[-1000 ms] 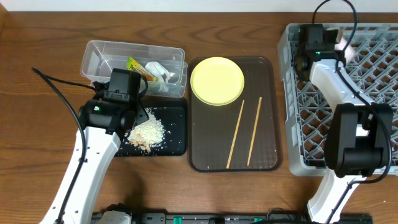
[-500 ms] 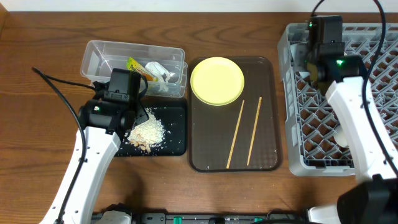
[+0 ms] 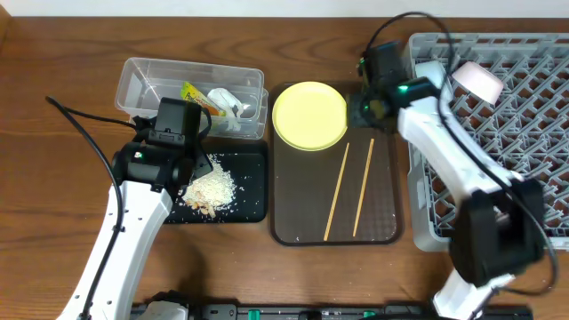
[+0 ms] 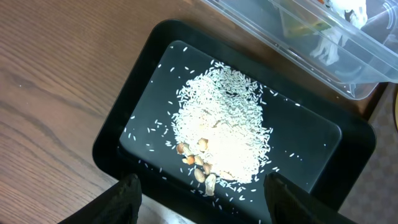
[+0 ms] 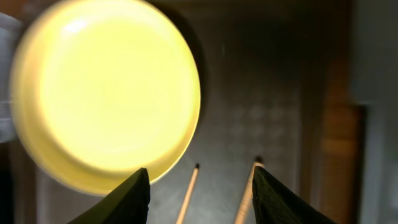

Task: Sort waste into correct bins and load items into the dishwasher rack
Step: 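Grasp the edge of the yellow plate with the right gripper, then carry the yellow plate with the right gripper and stand it in the rack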

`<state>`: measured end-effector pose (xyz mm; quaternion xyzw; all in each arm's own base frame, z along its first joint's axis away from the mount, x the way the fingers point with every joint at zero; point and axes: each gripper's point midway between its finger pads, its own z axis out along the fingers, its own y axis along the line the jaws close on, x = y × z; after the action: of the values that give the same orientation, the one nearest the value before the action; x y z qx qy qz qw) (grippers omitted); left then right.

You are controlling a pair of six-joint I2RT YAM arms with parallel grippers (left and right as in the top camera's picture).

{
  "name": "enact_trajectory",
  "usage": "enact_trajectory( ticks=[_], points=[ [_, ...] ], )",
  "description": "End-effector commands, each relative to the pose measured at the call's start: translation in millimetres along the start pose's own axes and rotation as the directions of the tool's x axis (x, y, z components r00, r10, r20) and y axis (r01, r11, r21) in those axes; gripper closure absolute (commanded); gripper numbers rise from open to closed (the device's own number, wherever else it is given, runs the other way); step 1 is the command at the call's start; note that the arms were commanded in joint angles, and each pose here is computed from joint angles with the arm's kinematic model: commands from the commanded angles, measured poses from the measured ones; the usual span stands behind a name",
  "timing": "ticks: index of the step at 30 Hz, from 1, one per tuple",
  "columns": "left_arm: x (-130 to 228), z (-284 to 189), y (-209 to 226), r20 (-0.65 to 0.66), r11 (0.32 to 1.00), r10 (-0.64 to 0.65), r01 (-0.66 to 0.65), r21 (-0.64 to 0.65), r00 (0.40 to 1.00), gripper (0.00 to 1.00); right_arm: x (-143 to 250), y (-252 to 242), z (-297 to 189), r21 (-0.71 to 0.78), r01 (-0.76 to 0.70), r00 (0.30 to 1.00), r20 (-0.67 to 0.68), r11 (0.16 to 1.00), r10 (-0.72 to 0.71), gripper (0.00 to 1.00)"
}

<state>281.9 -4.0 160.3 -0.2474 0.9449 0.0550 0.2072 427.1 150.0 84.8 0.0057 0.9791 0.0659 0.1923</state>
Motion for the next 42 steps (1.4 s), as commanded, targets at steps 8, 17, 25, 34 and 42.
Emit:
enact_trajectory(
  ticks=[8,17,25,34,42],
  points=[
    [0.2,1.8,2.5,-0.003,1.000,-0.010,0.010,-0.011,1.000,0.34,25.9,12.5,74.5,0.034,-0.107,0.991,-0.071,0.994,0.109,0.61],
    [0.4,1.8,2.5,-0.004,1.000,-0.010,0.010,-0.011,1.000,0.34,16.6,10.2,77.1,0.049,-0.189,0.981,-0.028,0.981,0.190,0.99],
    [0.3,1.8,2.5,-0.004,1.000,-0.011,0.011,-0.011,1.000,0.34,-42.7,-22.8,-15.1,0.108,-0.129,0.973,0.204,0.986,0.105,0.99],
    [0.4,1.8,2.5,-0.004,1.000,-0.010,0.010,-0.011,1.000,0.34,-71.4,-109.5,-181.1,0.427,-0.138,0.883,0.462,0.894,-0.085,0.99],
    [0.2,1.8,2.4,-0.003,1.000,-0.011,0.011,-0.011,1.000,0.34,-48.5,-191.4,-297.4,0.771,-0.217,0.866,0.435,0.598,-0.246,0.99]
  ],
)
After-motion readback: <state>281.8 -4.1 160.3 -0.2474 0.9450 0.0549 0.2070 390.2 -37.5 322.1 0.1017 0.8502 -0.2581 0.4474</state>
